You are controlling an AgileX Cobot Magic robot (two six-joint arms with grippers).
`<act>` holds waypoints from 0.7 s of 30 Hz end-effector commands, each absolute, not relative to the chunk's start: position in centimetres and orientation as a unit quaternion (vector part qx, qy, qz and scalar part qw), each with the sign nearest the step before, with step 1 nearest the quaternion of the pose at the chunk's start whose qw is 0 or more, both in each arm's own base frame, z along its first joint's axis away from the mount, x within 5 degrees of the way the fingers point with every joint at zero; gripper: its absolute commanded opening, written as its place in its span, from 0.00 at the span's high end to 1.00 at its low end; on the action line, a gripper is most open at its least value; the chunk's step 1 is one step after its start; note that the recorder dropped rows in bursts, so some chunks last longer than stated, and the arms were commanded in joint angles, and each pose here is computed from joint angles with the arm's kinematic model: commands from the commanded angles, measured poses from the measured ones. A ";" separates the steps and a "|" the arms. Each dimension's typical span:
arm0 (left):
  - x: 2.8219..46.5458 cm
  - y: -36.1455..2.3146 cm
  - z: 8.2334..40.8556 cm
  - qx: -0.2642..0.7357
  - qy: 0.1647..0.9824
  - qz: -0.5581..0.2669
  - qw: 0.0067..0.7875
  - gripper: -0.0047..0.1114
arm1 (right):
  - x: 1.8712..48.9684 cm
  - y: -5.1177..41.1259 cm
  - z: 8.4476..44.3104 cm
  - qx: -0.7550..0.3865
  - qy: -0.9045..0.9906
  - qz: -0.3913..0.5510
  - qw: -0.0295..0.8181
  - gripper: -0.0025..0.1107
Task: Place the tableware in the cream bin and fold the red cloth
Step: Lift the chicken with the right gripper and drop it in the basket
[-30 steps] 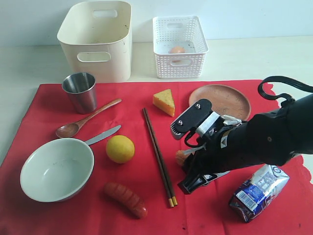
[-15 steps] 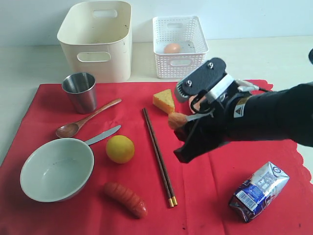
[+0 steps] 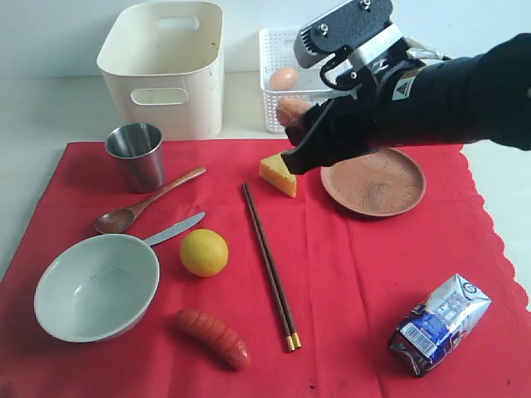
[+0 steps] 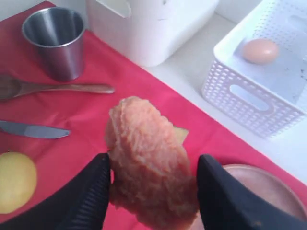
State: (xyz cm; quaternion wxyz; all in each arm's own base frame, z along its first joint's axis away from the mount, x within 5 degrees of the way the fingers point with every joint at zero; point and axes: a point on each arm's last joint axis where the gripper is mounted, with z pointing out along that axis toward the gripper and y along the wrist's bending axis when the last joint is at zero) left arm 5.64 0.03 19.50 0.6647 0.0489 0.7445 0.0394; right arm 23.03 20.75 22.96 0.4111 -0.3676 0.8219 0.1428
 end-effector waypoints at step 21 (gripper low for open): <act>5.6 0.0 19.6 0.049 0.742 0.035 0.668 0.95 | 37.4 23.8 20.0 -0.294 0.837 0.110 0.448 0.98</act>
